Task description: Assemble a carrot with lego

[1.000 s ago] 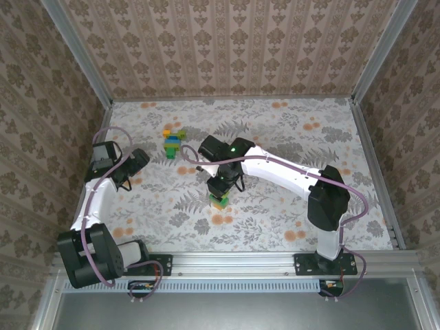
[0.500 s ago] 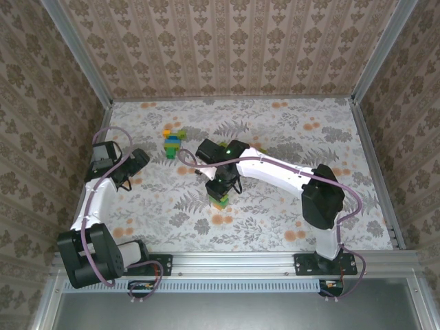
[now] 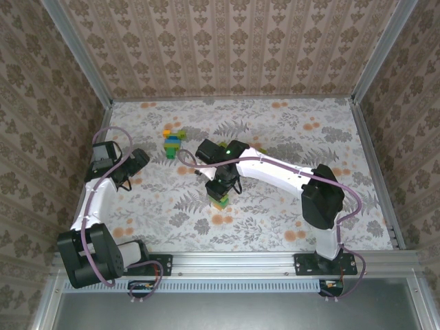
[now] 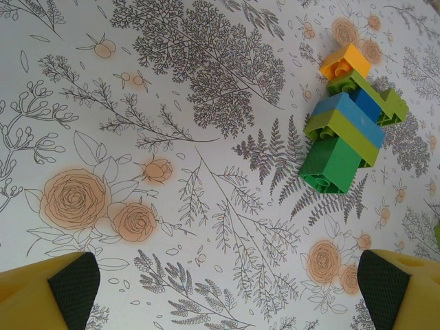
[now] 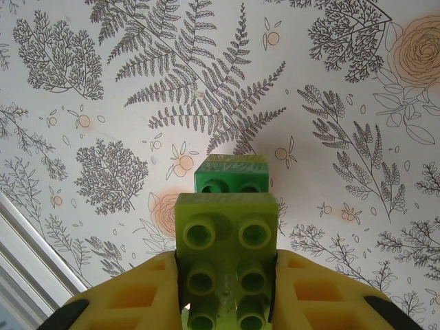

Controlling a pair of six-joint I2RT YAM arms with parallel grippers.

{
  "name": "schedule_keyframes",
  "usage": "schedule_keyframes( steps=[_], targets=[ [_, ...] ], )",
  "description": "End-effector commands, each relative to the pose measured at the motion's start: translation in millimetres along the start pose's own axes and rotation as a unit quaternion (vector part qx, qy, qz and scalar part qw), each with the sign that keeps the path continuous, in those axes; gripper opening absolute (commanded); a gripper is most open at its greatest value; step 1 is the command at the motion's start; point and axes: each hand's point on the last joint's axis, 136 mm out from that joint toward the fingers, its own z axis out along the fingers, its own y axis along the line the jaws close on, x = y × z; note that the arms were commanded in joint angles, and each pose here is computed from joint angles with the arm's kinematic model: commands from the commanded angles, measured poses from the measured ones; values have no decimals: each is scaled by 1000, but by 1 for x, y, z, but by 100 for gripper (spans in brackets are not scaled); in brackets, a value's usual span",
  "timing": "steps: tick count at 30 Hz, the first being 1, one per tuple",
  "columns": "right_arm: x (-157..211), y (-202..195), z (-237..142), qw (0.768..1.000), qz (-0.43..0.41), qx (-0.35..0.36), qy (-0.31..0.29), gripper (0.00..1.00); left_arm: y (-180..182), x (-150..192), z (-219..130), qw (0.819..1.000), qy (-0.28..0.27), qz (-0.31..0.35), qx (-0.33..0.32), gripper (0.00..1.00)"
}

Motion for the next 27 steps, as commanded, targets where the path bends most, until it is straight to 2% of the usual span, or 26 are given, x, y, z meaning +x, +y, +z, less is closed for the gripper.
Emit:
schedule_keyframes(
  steps=[1, 27],
  targets=[
    [20, 2, 14, 999, -7, 7, 51, 27, -5, -7, -4, 1000, -8, 17, 2, 100],
    [57, -4, 50, 989, -16, 64, 134, 26, -5, -7, -3, 1000, -7, 15, 3, 100]
  ],
)
